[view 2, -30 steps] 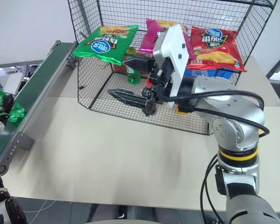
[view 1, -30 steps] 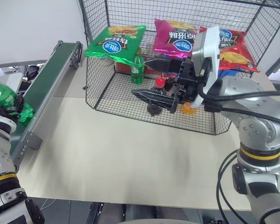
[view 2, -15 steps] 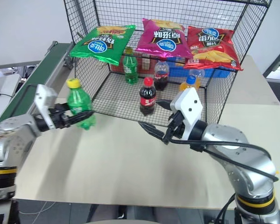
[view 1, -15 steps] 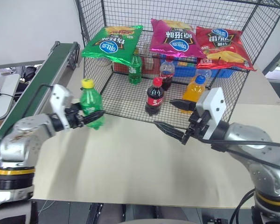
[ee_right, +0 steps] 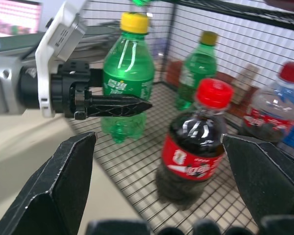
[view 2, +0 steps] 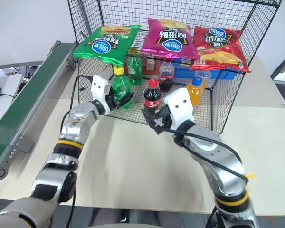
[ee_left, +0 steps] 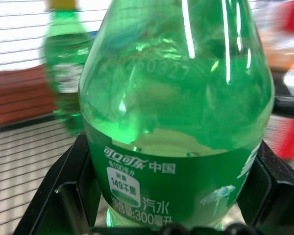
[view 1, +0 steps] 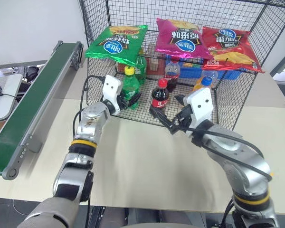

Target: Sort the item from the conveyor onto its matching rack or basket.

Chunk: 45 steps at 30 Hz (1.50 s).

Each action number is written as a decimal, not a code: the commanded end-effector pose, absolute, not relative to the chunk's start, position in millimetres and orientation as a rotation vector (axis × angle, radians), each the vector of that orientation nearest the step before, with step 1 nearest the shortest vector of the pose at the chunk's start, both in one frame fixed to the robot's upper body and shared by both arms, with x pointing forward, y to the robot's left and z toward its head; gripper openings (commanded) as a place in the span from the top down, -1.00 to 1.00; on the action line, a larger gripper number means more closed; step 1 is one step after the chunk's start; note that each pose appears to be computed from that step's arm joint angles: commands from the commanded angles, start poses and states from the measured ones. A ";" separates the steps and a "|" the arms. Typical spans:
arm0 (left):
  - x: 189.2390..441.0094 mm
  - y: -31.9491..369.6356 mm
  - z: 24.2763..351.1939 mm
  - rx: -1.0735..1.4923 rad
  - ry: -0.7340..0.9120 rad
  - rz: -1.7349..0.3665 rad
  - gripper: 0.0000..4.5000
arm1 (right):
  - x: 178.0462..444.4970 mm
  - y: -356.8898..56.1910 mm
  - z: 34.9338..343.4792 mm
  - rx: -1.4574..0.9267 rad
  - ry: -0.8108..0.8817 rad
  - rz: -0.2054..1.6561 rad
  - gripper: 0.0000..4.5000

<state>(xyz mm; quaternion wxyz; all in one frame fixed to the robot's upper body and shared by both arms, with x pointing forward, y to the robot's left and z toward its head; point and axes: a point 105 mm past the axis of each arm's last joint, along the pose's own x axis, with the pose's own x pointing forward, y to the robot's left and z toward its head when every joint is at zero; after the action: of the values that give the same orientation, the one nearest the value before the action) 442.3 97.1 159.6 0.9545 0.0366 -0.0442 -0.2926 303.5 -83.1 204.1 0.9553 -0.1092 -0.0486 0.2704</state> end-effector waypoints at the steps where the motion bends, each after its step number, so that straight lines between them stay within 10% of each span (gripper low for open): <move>1: 455.1 95.9 192.2 0.067 -0.225 -0.514 -0.34 | 300.7 -80.3 217.9 -0.231 -0.175 0.531 -1.00; 8: 459.5 89.9 175.8 0.045 -0.179 -0.503 -0.34 | 299.2 -81.9 217.0 -0.226 -0.176 0.509 -1.00; 11: 459.0 90.9 167.3 0.033 -0.155 -0.502 -0.98 | 299.8 -82.6 218.6 -0.225 -0.180 0.503 -1.00; 28: 435.8 124.5 144.3 0.054 -0.089 -0.573 -0.98 | 307.5 -84.6 224.5 -0.211 -0.192 0.520 -1.00; 45: 345.0 192.0 201.1 0.348 0.023 -0.817 -0.98 | 278.6 -116.5 229.6 -0.275 -0.163 0.695 -1.00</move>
<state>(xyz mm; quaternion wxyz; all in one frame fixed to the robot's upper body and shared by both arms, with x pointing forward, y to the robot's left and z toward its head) 351.6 194.6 180.1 0.9071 0.1665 0.0429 -0.3842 288.4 -118.0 214.4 0.9357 -0.1305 -0.0498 0.3239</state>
